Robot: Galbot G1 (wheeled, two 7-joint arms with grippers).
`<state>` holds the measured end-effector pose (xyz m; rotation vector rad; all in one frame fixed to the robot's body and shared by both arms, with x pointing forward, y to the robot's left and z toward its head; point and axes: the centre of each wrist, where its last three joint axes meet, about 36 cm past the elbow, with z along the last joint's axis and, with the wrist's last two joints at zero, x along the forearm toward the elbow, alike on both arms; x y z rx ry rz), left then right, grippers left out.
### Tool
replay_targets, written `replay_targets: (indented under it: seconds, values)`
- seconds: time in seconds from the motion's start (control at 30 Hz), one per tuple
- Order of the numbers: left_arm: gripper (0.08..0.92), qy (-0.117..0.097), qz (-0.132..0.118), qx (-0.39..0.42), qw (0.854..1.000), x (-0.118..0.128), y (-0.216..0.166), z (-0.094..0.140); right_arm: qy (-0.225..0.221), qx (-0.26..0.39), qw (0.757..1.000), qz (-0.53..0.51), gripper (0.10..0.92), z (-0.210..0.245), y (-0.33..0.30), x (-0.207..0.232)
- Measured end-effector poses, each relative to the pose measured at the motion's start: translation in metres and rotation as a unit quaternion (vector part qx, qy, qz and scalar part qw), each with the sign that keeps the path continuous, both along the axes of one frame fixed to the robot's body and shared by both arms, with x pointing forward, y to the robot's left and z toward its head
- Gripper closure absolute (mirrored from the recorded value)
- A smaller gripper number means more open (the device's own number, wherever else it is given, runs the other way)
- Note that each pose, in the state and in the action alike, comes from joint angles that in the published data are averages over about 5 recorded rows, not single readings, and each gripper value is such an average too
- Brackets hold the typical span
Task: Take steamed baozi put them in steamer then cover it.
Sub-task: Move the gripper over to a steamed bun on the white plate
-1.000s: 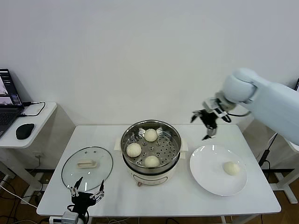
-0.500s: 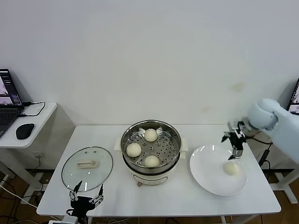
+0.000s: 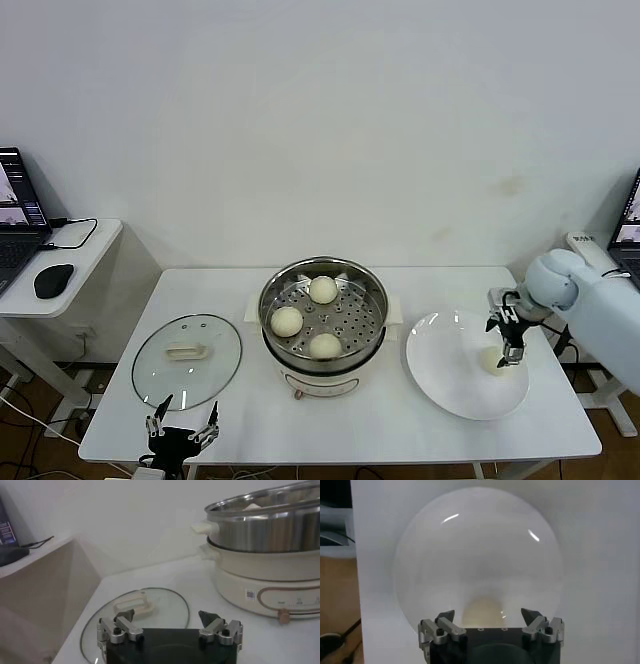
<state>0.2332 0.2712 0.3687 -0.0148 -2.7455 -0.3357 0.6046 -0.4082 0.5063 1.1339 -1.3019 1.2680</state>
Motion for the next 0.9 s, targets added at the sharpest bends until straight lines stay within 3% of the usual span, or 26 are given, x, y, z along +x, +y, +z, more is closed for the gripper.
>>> replay_targets:
  seconds: [0.9]
  values:
    - [0.177, 0.015, 0.005, 0.004, 1.000, -0.004, 0.004, -0.013, -0.002, -0.031, 0.999, 0.005, 0.199, -0.047, -0.005, 0.008]
